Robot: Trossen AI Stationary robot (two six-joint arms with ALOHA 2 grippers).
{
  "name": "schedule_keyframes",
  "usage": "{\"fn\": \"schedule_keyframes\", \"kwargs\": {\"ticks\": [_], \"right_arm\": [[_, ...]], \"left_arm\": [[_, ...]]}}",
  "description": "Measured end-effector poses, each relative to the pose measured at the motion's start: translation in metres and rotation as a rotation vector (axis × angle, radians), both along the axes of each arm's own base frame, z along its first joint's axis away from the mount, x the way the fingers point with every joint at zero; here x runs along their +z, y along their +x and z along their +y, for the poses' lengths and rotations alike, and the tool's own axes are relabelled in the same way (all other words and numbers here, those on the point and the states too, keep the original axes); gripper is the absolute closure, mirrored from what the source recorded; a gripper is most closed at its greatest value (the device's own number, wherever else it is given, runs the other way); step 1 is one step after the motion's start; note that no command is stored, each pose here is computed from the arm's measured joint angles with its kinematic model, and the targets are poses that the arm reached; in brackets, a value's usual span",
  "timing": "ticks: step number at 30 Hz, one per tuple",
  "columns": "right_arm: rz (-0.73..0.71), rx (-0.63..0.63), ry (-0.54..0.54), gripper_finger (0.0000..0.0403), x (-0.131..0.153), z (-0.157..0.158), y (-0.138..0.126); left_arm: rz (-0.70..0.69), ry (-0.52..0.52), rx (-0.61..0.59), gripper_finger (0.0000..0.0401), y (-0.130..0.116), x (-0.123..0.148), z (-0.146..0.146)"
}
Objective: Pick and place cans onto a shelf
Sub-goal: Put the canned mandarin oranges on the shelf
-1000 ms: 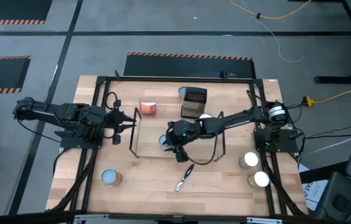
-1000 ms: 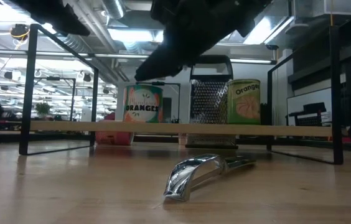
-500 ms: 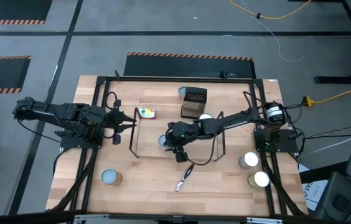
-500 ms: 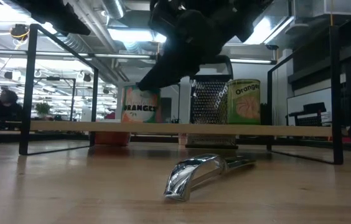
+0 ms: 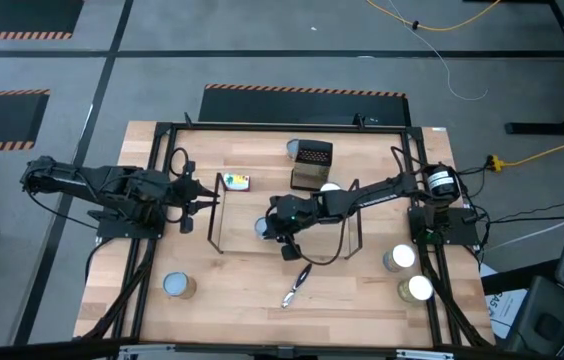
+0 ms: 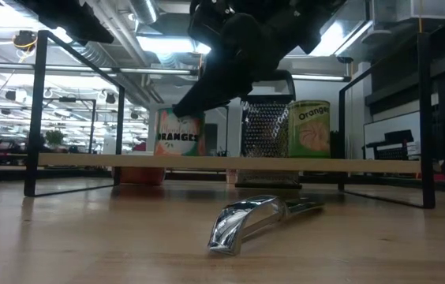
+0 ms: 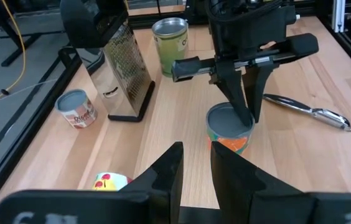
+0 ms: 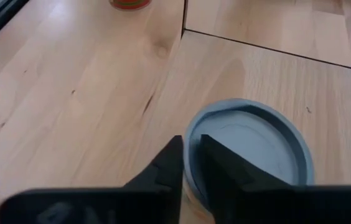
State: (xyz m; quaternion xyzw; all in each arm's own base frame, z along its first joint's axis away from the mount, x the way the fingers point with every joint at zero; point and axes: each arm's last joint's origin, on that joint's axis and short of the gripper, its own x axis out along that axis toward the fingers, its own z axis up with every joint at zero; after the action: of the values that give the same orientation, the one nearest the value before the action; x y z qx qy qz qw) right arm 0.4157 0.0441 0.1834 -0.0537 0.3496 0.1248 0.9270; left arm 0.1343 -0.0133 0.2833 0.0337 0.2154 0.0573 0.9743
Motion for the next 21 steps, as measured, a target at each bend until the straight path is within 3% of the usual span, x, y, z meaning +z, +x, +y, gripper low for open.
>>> {"fn": "schedule_keyframes", "kwargs": {"ticks": [4, 11, 21], "right_arm": [[0.004, -0.009, 0.015, 0.0391, 0.001, 0.001, 0.0], [0.038, 0.014, 0.011, 0.0392, 0.012, 0.009, -0.011], [0.109, 0.028, 0.036, 0.0391, 0.067, 0.024, -0.055]], "left_arm": [[0.0, 0.0, 0.0, 0.0326, 0.0, 0.0, 0.0], [0.004, 0.001, 0.0, 0.0326, 0.0, 0.0, 0.0], [0.006, 0.003, -0.001, 0.0326, 0.0, 0.0, 0.0]]}}
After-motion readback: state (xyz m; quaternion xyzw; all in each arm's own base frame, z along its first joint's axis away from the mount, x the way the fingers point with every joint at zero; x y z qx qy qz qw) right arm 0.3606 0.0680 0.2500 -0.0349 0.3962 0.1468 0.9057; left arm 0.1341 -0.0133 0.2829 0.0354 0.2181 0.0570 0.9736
